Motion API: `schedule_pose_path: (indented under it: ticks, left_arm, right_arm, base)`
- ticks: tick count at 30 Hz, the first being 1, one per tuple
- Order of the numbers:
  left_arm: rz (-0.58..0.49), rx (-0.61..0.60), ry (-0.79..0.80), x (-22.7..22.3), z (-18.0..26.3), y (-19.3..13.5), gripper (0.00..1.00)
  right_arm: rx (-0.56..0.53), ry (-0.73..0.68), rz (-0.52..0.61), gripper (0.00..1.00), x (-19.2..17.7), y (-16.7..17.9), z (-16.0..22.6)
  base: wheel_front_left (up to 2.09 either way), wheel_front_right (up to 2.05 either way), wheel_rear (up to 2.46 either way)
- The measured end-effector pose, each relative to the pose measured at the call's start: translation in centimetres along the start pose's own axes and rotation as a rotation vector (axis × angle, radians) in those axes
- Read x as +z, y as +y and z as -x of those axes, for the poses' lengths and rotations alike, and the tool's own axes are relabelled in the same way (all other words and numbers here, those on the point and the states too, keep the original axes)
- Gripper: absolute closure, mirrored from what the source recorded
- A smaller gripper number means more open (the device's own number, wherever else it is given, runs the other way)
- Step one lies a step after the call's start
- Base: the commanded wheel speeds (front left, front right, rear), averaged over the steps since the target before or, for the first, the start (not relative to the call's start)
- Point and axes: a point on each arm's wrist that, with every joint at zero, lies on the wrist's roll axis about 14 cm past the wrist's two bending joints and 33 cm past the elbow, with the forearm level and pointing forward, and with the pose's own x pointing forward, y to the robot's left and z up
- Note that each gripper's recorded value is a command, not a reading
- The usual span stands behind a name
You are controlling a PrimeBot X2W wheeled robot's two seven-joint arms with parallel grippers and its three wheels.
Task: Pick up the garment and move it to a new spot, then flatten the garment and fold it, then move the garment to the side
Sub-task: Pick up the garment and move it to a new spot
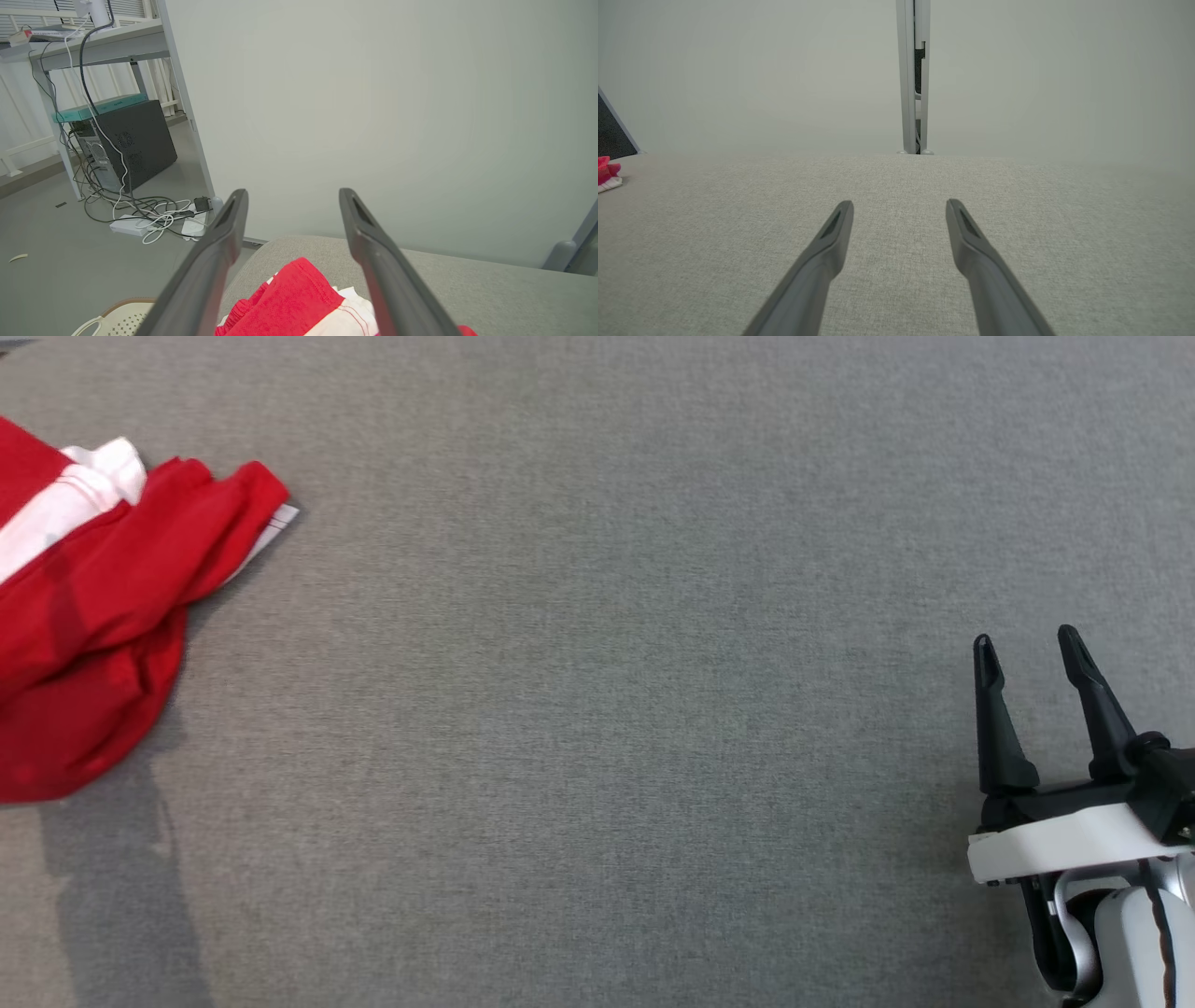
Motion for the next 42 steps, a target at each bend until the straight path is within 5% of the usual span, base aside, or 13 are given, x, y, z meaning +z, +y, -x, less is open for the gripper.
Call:
schedule_pose_path:
  ticks: [12, 26, 28, 29, 34, 42]
  left_arm:
    - [-0.072, -0.087, 0.436, -11.7, -3.2, -4.2, 0.0]
    - [-0.132, -0.068, 0.808, -18.5, 0.7, -2.8, 0.0]
    - [-0.134, -0.062, 0.843, -19.1, 1.2, -2.6, 0.75]
    - [-0.133, -0.062, 0.84, -19.1, 1.2, -2.6, 1.0]
    - [-0.152, -0.068, 0.741, -17.5, 0.3, -2.7, 1.0]
    - [-0.143, -0.097, 0.309, -7.6, -3.7, -4.0, 1.0]
  right_arm:
    - [-0.104, 0.05, 0.024, 0.0, -2.1, -4.0, 0.8]
    - [-0.099, 0.042, 0.025, 0.0, -1.8, -3.8, 0.8]
    - [-0.098, 0.042, 0.024, 0.0, -1.8, -3.8, 0.8]
    - [-0.097, 0.042, 0.024, 0.0, -1.8, -3.7, 0.8]
    - [-0.091, 0.038, 0.023, 0.0, -1.5, -3.5, 0.8]
    - [-0.072, 0.011, 0.012, 0.0, -0.3, -2.6, 0.9]
  base:
    - [0.0, 0.0, 0.0]
    - [0.0, 0.0, 0.0]
    - [0.0, 0.0, 0.0]
    - [0.0, 0.0, 0.0]
    - [0.0, 0.0, 0.0]
    - [0.0, 0.0, 0.0]
